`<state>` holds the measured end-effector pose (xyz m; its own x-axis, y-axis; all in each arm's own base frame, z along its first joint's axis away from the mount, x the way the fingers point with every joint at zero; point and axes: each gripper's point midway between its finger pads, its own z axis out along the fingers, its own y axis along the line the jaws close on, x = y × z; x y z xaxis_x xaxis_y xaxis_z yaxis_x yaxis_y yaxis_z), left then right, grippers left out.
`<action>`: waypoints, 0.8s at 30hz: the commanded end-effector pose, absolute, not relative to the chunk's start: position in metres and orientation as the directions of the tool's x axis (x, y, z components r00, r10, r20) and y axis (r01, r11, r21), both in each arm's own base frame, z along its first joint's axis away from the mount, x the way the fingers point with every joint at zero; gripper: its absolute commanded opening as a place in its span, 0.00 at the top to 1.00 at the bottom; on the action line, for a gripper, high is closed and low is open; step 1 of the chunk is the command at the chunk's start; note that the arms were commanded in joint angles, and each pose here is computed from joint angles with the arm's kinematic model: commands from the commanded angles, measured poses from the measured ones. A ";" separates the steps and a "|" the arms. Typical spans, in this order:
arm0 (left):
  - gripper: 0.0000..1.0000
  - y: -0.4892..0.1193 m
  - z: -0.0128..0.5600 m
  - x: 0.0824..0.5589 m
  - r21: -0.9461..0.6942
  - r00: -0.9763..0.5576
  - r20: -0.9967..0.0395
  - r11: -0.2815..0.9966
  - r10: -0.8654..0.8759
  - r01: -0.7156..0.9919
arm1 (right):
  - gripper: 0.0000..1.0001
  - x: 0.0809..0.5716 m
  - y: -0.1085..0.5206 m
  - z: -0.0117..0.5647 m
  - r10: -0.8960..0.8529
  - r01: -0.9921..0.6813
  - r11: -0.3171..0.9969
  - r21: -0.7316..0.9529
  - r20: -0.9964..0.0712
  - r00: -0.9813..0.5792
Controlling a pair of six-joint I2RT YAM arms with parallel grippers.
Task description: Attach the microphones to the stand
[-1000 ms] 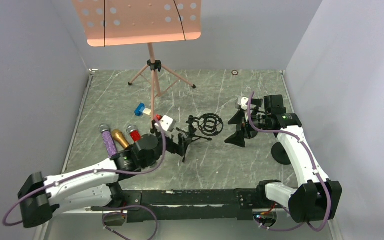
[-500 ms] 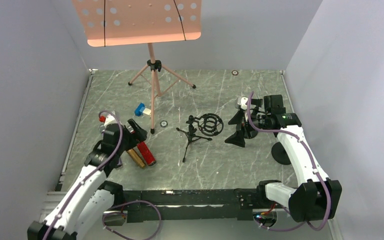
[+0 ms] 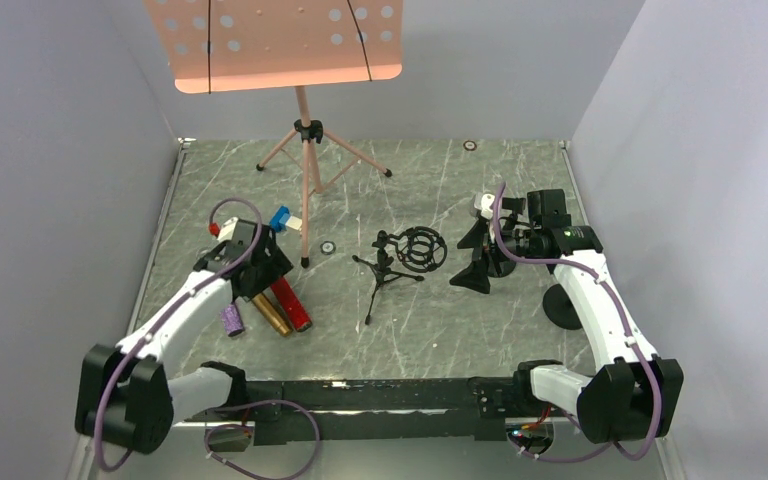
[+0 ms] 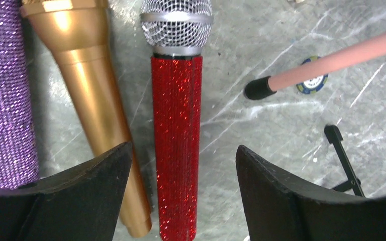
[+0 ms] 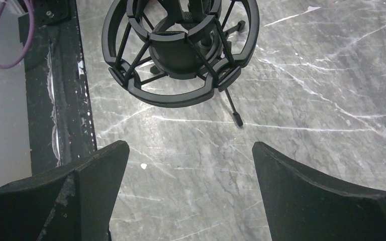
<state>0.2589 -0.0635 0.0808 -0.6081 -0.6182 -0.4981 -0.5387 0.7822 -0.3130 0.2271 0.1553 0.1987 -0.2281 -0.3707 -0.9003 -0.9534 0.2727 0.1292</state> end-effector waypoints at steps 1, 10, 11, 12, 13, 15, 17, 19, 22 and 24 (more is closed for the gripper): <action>0.21 -0.067 0.086 0.285 -0.311 -0.603 -0.511 0.786 -0.613 -0.535 | 0.00 0.232 0.158 0.203 -0.366 -0.962 0.258 0.092 -0.912 -0.186; 0.22 -0.062 0.065 0.301 -0.214 -0.639 -0.508 0.803 -0.578 -0.556 | 0.00 0.231 0.158 0.203 -0.375 -0.963 0.255 0.086 -0.909 -0.181; 0.22 -0.060 0.063 0.302 -0.199 -0.643 -0.508 0.804 -0.573 -0.560 | 0.00 0.231 0.158 0.202 -0.377 -0.963 0.255 0.085 -0.909 -0.180; 0.22 -0.059 0.059 0.303 -0.182 -0.652 -0.504 0.807 -0.567 -0.562 | 0.00 0.231 0.158 0.202 -0.379 -0.963 0.255 0.083 -0.908 -0.179; 0.22 -0.058 0.056 0.305 -0.169 -0.658 -0.501 0.809 -0.563 -0.563 | 0.00 0.231 0.158 0.201 -0.381 -0.963 0.257 0.082 -0.907 -0.179; 0.22 -0.057 0.052 0.308 -0.146 -0.669 -0.493 0.811 -0.556 -0.566 | 0.00 0.232 0.158 0.200 -0.385 -0.963 0.260 0.078 -0.905 -0.178; 0.22 -0.057 0.052 0.313 -0.140 -0.673 -0.493 0.813 -0.552 -0.565 | 0.00 0.232 0.157 0.200 -0.387 -0.962 0.261 0.077 -0.905 -0.178; 0.21 -0.059 0.056 0.317 -0.142 -0.677 -0.497 0.821 -0.542 -0.553 | 0.00 0.232 0.157 0.200 -0.388 -0.962 0.262 0.075 -0.905 -0.176; 0.19 -0.058 0.069 0.320 -0.155 -0.670 -0.521 0.830 -0.529 -0.535 | 0.00 0.232 0.157 0.200 -0.389 -0.962 0.262 0.076 -0.904 -0.177; 0.17 -0.055 0.079 0.319 -0.152 -0.662 -0.540 0.835 -0.519 -0.530 | 0.00 0.232 0.157 0.200 -0.389 -0.963 0.260 0.076 -0.904 -0.177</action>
